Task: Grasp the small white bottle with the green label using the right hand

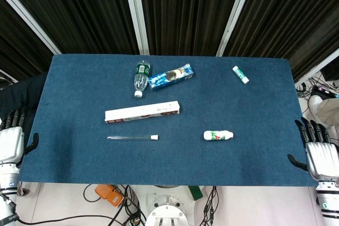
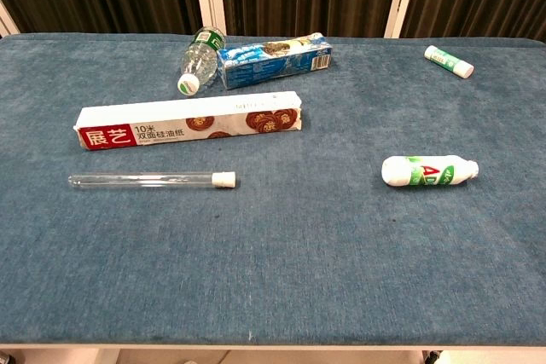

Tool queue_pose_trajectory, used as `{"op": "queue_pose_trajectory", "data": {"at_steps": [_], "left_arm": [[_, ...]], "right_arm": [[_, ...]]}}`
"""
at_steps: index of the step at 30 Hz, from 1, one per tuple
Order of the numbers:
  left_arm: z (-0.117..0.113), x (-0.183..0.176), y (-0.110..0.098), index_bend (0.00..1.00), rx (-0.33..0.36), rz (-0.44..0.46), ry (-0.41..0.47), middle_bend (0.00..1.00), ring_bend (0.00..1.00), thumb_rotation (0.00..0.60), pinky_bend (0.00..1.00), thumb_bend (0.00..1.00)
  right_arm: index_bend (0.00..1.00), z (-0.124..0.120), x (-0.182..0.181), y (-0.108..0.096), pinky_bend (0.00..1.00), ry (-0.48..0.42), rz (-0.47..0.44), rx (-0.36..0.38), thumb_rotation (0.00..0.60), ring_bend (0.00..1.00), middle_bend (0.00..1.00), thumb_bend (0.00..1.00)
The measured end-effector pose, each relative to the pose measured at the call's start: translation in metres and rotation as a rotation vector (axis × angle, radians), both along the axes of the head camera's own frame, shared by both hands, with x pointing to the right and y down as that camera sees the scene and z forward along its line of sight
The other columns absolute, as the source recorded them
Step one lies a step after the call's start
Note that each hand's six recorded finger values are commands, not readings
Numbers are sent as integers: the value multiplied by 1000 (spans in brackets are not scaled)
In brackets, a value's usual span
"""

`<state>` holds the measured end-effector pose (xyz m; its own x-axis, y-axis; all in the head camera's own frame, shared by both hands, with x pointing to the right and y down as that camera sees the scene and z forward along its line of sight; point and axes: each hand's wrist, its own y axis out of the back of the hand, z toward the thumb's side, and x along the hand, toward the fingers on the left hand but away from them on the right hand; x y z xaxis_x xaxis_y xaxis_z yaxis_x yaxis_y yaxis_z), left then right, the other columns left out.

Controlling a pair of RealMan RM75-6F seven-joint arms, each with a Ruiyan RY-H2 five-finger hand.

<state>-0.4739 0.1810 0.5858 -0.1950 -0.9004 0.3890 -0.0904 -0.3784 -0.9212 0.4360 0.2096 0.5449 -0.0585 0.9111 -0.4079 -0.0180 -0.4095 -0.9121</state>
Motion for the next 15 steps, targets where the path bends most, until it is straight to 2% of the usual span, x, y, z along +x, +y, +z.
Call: {"op": "queue_pose_trajectory", "data": {"at_steps": [15], "left_arm": [[1, 1, 0, 75, -1, -1, 3, 0, 17, 600, 108, 428]], "right_arm": [[116, 3, 0, 0, 121, -2, 1, -9, 600, 74, 94, 300]]}}
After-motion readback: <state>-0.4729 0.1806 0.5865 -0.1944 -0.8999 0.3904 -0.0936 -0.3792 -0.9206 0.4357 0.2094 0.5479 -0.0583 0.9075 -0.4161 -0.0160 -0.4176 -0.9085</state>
